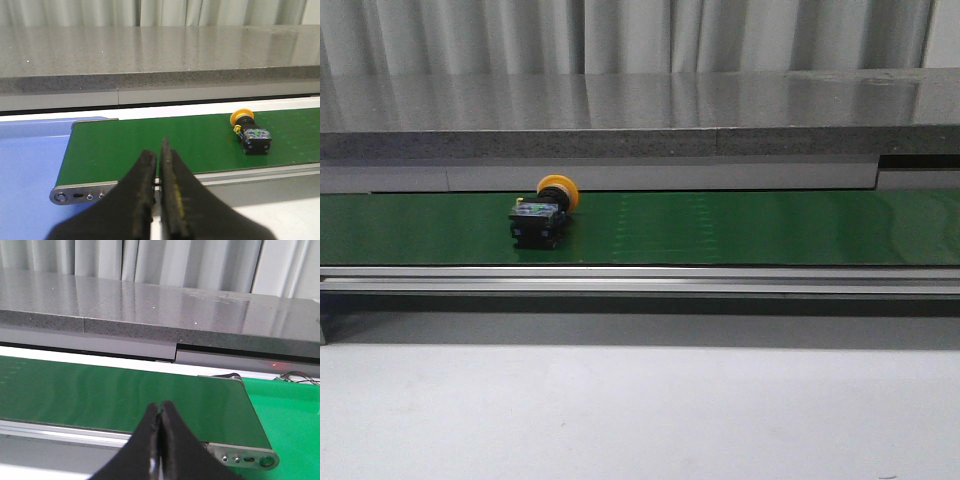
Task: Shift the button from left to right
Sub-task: 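Lower the right gripper over the button as the belt carries it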
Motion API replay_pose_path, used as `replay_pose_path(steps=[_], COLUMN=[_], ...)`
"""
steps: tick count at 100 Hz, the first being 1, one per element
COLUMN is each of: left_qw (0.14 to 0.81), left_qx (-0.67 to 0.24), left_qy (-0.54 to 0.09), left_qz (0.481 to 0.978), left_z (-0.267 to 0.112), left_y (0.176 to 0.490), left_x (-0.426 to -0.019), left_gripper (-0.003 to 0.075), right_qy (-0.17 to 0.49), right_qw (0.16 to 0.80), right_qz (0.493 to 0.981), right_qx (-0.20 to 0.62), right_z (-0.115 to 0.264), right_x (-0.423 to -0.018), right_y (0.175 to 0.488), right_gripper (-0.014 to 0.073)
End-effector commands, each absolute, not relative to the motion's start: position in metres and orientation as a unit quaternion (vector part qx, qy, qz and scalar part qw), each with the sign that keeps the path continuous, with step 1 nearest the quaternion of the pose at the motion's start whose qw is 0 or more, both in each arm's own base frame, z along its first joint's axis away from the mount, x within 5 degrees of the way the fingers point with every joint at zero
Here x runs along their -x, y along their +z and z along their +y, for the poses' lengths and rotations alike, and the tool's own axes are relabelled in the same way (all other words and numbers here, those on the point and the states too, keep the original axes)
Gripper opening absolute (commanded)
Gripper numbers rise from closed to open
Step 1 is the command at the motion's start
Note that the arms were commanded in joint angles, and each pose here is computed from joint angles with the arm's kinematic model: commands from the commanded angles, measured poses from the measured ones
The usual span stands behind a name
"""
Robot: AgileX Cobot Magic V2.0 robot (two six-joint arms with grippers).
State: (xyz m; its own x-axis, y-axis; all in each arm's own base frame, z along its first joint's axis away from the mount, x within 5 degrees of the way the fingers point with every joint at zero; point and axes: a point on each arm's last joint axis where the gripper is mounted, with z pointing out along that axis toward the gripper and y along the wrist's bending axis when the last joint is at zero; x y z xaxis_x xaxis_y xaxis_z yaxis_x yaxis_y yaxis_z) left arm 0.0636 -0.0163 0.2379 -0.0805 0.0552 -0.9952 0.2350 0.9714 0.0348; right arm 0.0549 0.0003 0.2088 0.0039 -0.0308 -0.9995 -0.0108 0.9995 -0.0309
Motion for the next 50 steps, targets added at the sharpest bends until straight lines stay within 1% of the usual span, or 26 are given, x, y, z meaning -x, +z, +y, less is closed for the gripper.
replay_pose_path(steps=[1,9,23,33,50], left_qw=[0.708,0.708,0.708,0.708,0.708], left_qx=[-0.083,-0.083,-0.083,-0.083,-0.083], left_qy=[-0.069,-0.069,-0.069,-0.069,-0.069], left_qz=[0.698,0.698,0.698,0.698,0.698], left_z=[-0.015,-0.015,-0.015,-0.015,-0.015], left_y=[0.254,0.254,0.254,0.254,0.254], left_x=[-0.064,-0.064,-0.064,-0.064,-0.064], left_gripper=[0.0005,0.0005,0.0005,0.0005,0.0005], right_qy=[-0.013,-0.015,-0.017,-0.019,-0.021], right_qw=[0.743,0.730,0.683,0.641,0.563], right_qz=[0.669,0.683,0.730,0.767,0.826], right_qx=[0.016,0.014,0.011,0.009,0.008], right_z=[0.000,-0.001,-0.001,-0.002,-0.002], right_x=[-0.050,-0.050,-0.060,-0.076,-0.113], right_y=[0.245,0.267,0.299,0.321,0.343], right_gripper=[-0.0122,-0.0122,-0.0122,-0.0122,-0.0122])
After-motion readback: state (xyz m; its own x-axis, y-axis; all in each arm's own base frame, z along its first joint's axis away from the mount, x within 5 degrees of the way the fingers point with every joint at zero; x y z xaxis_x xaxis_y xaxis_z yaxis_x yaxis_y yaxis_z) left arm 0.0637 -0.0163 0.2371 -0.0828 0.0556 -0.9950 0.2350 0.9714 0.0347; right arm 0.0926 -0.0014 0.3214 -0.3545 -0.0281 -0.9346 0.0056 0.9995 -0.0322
